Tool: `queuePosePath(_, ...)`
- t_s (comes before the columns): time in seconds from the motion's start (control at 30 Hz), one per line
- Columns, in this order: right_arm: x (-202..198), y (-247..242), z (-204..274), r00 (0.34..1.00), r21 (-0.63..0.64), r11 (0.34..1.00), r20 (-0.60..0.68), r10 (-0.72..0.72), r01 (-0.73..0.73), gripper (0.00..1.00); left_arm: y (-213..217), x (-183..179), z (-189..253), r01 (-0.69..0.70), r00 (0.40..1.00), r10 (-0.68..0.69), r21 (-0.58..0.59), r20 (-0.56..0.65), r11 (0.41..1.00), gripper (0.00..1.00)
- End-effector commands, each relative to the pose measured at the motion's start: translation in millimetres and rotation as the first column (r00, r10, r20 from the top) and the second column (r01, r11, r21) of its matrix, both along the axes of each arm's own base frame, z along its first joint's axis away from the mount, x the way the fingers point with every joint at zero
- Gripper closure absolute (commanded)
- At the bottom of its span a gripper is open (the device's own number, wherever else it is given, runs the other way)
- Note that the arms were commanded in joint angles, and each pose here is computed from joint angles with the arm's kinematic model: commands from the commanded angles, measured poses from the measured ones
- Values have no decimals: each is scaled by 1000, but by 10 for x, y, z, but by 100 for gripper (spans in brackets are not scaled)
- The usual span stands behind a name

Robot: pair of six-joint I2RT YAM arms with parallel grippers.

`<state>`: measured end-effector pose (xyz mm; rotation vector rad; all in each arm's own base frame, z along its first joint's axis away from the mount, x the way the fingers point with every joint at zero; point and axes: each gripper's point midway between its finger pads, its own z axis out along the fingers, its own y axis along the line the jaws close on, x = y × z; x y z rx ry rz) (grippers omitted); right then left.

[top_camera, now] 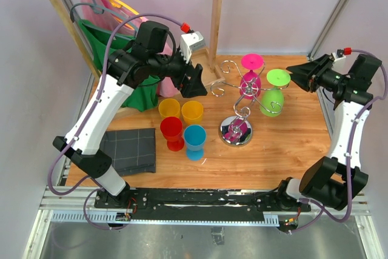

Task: Take the wine glass off the wine glass rack
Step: Pick up the wine glass from the wine rack.

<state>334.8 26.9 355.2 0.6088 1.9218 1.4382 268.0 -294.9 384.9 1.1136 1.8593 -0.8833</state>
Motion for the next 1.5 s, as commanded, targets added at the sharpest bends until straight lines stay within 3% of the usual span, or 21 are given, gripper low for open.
queuePosePath(0.0, -16, 80, 5, 999, 18, 999, 15, 45, -46, 64, 13, 3, 55, 12, 1000, -11, -15, 29, 1000, 10)
queuePosePath(0.23, -39, 100, -18, 999, 19, 998, 13, 53, -53, 77, 14, 29, 21, 7, 999, -7, -5, 31, 1000, 10)
queuePosePath(0.5, -68, 115, -60, 998, 22, 998, 9, 58, -59, 81, 16, 59, -4, 3, 999, -3, 6, 38, 1000, 10)
queuePosePath(0.7, -77, 119, -69, 998, 22, 998, 9, 59, -59, 99, 18, 67, -22, 2, 999, -3, 11, 39, 1000, 10)
queuePosePath(1.47, -154, 45, 143, 999, 17, 1000, 48, 20, -21, 100, 14, 61, -29, 6, 999, -6, 10, 35, 1000, 10)
